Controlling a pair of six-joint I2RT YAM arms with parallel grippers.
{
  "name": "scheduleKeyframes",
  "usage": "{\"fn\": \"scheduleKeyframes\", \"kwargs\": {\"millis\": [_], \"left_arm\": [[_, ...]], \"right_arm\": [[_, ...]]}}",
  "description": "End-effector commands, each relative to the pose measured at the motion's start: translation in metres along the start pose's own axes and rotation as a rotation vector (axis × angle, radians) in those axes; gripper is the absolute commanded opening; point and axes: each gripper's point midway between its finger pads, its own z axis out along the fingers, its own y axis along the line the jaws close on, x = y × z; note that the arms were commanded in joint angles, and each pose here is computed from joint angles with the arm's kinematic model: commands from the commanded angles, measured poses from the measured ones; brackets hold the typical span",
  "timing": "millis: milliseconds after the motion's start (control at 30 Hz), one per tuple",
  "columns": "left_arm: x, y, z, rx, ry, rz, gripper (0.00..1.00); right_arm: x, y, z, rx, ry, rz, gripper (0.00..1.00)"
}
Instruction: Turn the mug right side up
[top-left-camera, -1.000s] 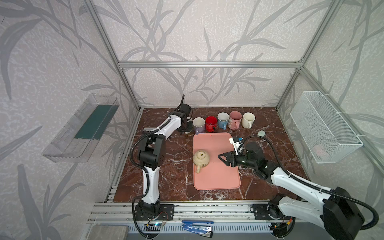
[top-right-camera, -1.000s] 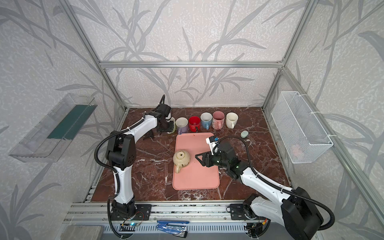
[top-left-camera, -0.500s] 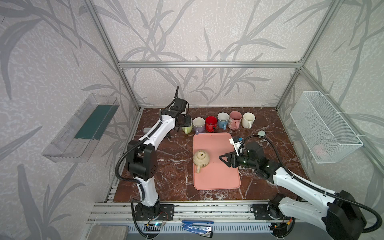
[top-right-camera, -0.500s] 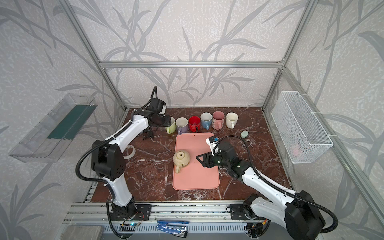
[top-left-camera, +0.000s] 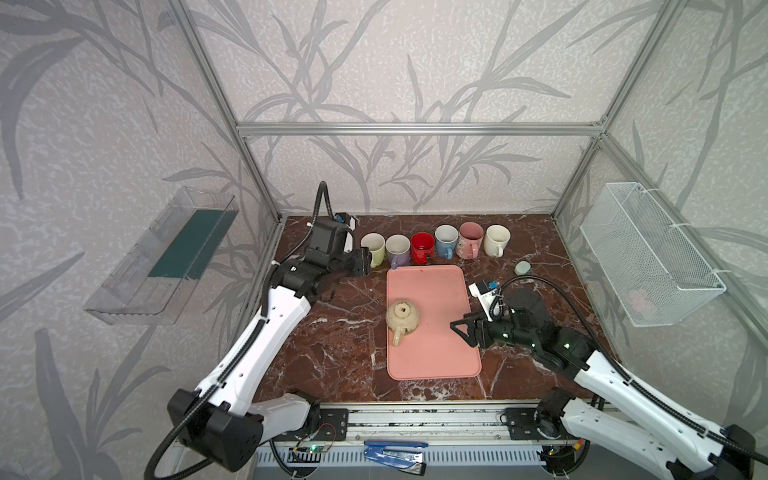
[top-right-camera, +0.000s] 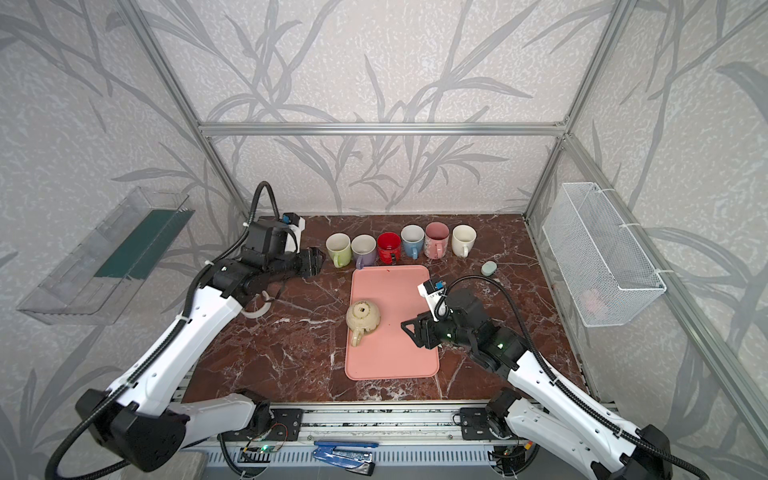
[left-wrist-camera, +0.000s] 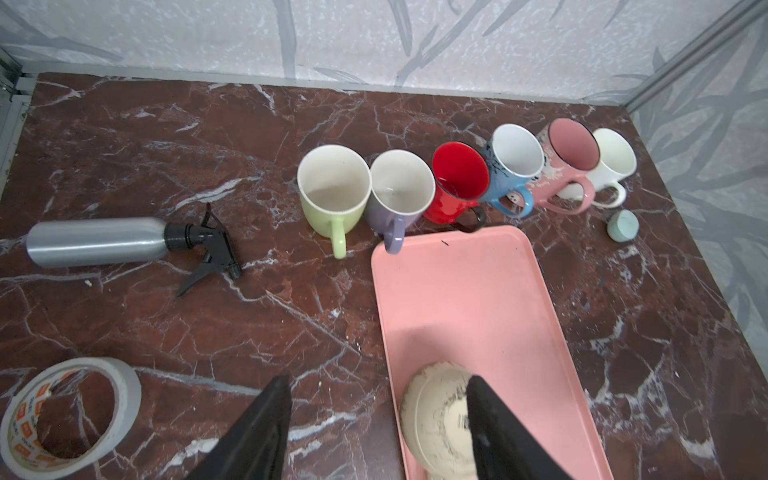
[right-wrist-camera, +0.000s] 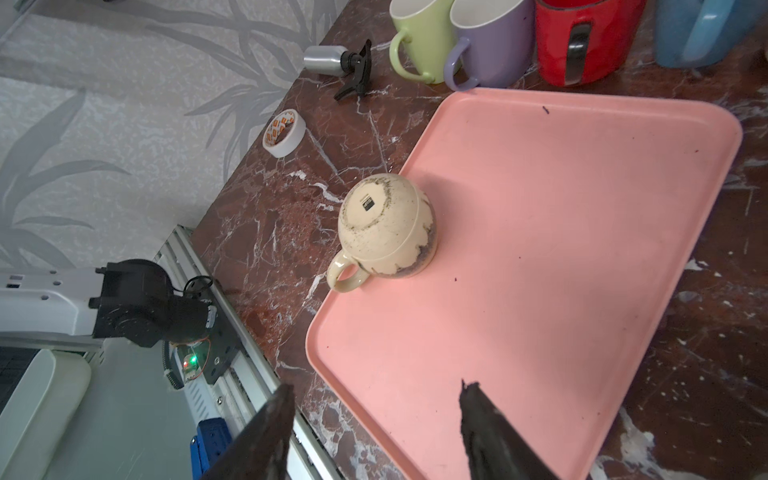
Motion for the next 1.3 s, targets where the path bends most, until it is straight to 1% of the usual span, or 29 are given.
{"fn": "scheduleKeyframes", "kwargs": {"millis": [0,100,167,233,267,367,433,500,600,733,800,1000,1067,1167,1267], "left_arm": [[0.031,-0.004,-0.019,0.005,0.028,0.002,0.72],[0.061,-0.012,-0.028,0.056,0.037,-0.027,0.72],[0.081,-0.021,-0.027,0.105,0.053,-0.056,0.7],[0.101,-0.026,-0.022,0.122,0.061,-0.069,0.66],[0.109,-0.027,-0.02,0.123,0.062,-0.073,0.62],[0.134,-0.028,-0.009,0.14,0.085,-0.109,0.45],[0.148,-0.027,-0.002,0.137,0.102,-0.127,0.32],[0.159,-0.024,0.005,0.125,0.113,-0.138,0.22],[0.175,-0.024,0.018,0.128,0.132,-0.154,0.16],[0.188,-0.026,0.037,0.122,0.154,-0.157,0.08],[0.194,-0.029,0.048,0.122,0.174,-0.156,0.01],[0.205,-0.037,0.076,0.093,0.235,-0.138,0.0],[0.207,-0.042,0.085,0.099,0.24,-0.152,0.0],[0.213,-0.058,0.096,0.13,0.246,-0.167,0.0],[0.21,-0.078,0.099,0.152,0.231,-0.151,0.0]], "right_arm": [[0.012,0.0,-0.012,0.079,0.049,-0.014,0.64],[0.021,0.006,-0.015,0.101,0.074,-0.016,0.62],[0.026,0.006,-0.015,0.12,0.088,-0.011,0.63],[0.03,0.004,-0.016,0.14,0.101,0.003,0.63],[0.032,0.002,-0.016,0.151,0.106,0.011,0.63],[0.035,-0.004,-0.016,0.185,0.122,0.027,0.62],[0.034,-0.005,-0.017,0.196,0.123,0.031,0.6],[0.033,-0.007,-0.018,0.209,0.12,0.031,0.57],[0.031,-0.011,-0.015,0.235,0.125,0.029,0.54],[0.031,-0.015,-0.007,0.256,0.147,0.045,0.54],[0.029,-0.016,-0.002,0.254,0.156,0.064,0.54],[0.017,-0.017,0.005,0.23,0.142,0.065,0.54],[0.013,-0.019,0.008,0.219,0.147,0.07,0.54],[0.008,-0.022,0.013,0.204,0.16,0.076,0.54],[0.002,-0.025,0.016,0.194,0.154,0.081,0.54]]}}
